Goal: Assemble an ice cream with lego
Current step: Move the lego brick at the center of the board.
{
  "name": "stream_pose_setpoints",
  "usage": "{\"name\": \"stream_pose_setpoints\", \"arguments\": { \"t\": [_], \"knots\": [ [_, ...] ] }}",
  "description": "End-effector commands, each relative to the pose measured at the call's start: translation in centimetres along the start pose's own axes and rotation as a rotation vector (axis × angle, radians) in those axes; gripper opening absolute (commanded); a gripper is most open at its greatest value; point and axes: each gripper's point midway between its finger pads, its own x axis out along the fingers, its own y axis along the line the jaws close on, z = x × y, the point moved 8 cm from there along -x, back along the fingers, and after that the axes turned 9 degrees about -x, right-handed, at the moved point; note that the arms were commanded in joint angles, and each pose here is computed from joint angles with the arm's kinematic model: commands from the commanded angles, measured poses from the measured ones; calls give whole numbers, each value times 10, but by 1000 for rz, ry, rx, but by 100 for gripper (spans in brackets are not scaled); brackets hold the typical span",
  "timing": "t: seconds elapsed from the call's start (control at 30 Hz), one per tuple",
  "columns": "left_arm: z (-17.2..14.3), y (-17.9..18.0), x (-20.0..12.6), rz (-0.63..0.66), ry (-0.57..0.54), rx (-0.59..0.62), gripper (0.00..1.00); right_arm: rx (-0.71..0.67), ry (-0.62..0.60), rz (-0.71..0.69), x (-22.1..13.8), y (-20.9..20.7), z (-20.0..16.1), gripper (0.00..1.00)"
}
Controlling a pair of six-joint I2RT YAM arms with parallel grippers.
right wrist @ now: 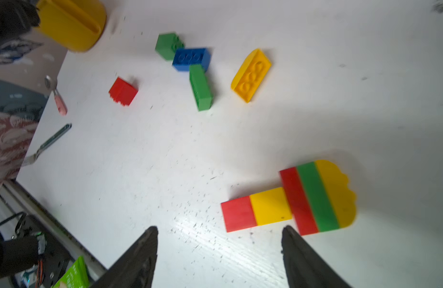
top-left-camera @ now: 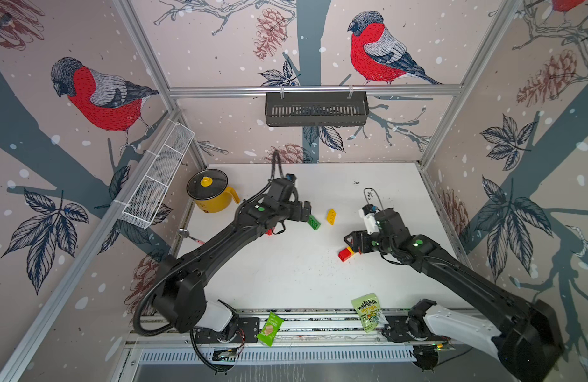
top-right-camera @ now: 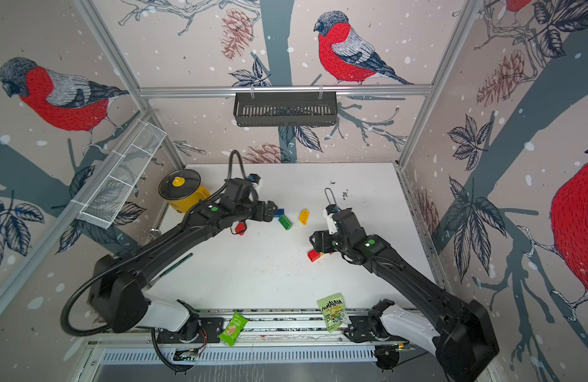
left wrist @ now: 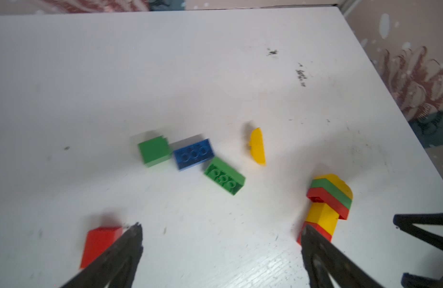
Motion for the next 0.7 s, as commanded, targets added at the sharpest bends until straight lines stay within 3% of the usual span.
{"name": "stream_pose_setpoints", "arguments": {
  "t": [0.0,0.1,0.27,0.67],
  "knots": [
    [-6,27,-18,3,-103,-108,98,12,58,48,20,19,-1,78],
    [-20,46,-34,29,-173,-132,98,-12,150,47,48,32,-11,78],
    [-31,60,-41,45,-172,-163,98,-18,215,50,74,39,-13,78],
    [-37,70,-39,84,-171,-173,98,-55,365,-2,93,43,-33,77]
  ]
}}
